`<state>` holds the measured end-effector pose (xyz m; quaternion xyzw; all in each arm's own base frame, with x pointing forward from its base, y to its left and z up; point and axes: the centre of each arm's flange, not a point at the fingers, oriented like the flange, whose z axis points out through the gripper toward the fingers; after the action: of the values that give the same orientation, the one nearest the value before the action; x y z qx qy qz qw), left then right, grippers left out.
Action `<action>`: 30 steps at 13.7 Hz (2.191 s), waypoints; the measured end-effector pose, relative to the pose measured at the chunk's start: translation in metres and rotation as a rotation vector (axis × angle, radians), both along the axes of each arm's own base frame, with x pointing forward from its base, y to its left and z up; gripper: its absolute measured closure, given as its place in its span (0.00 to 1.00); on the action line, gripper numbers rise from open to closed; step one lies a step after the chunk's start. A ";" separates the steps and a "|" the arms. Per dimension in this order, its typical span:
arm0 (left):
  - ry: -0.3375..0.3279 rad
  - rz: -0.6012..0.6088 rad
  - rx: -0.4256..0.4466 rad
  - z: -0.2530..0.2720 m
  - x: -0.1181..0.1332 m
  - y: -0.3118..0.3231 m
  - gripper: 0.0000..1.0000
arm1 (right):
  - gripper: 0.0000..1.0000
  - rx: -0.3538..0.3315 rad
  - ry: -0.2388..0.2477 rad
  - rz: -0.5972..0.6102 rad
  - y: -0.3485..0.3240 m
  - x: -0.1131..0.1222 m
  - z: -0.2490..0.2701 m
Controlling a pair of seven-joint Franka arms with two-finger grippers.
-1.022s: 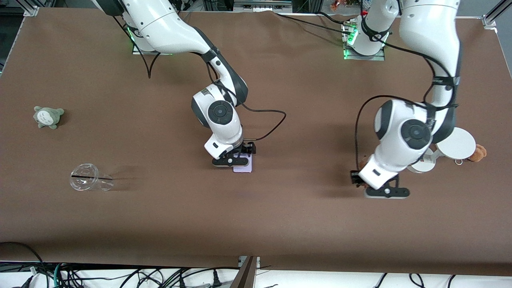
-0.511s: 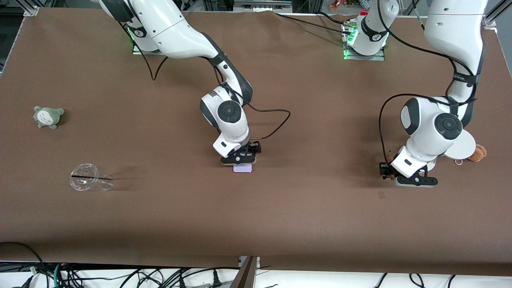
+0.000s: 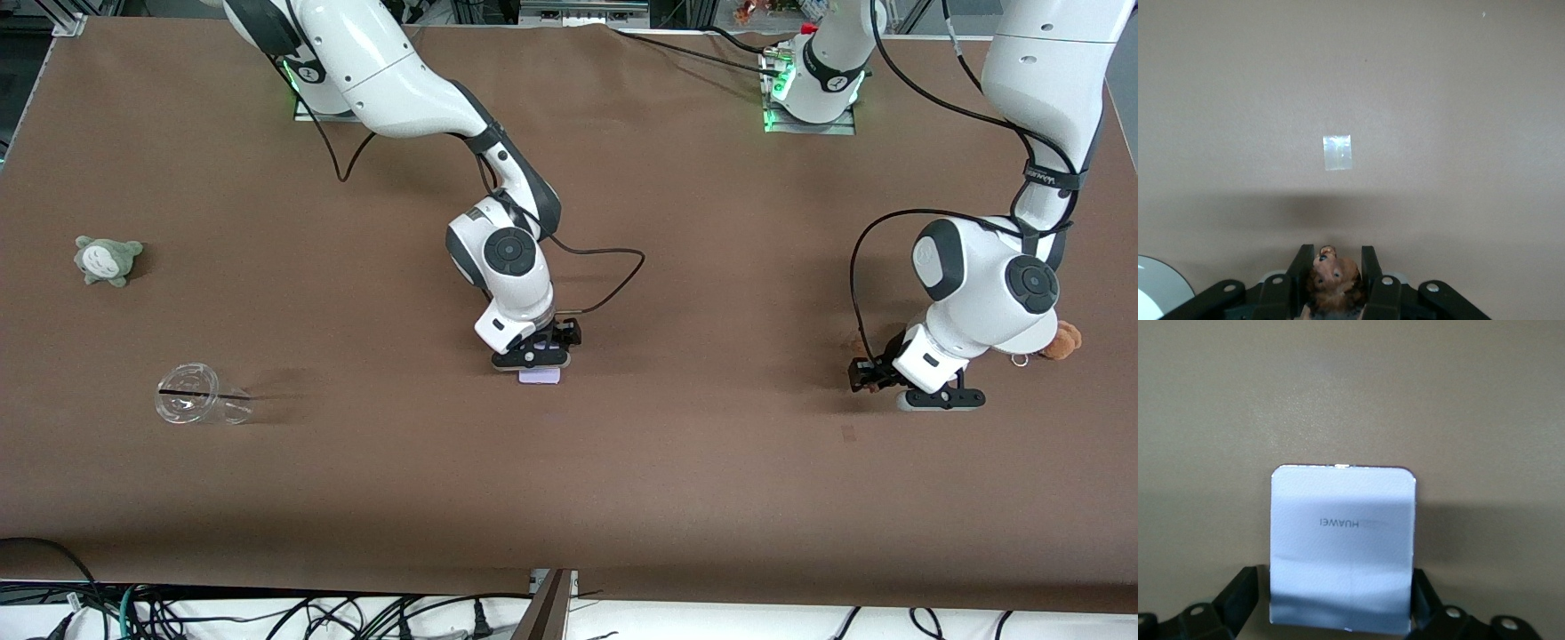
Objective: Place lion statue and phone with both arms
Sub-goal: 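Grasp the white phone with the right gripper while the left gripper lowers the lion, then carry the phone toward the clear cup while the left gripper releases the lion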
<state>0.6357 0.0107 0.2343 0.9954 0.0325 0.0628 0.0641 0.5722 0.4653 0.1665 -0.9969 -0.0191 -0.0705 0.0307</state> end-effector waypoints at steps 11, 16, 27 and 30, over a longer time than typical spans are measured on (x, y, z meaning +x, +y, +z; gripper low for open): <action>0.039 0.092 0.042 -0.029 -0.004 -0.046 0.65 | 0.16 -0.017 -0.082 -0.046 -0.093 0.084 0.033; 0.005 0.101 0.133 -0.031 -0.003 -0.048 0.65 | 0.16 -0.107 0.007 0.034 -0.229 0.136 0.032; -0.039 0.115 0.131 -0.013 0.005 -0.042 0.01 | 0.16 -0.147 0.115 0.098 -0.357 0.143 0.042; -0.071 0.117 0.147 0.035 0.010 -0.042 0.00 | 0.16 -0.148 0.143 0.106 -0.382 0.133 0.043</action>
<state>0.6453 -0.0311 0.2692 0.9910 0.0835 0.1040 -0.0119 0.7056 0.0838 0.2094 -0.9965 -0.0749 0.0040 -0.0381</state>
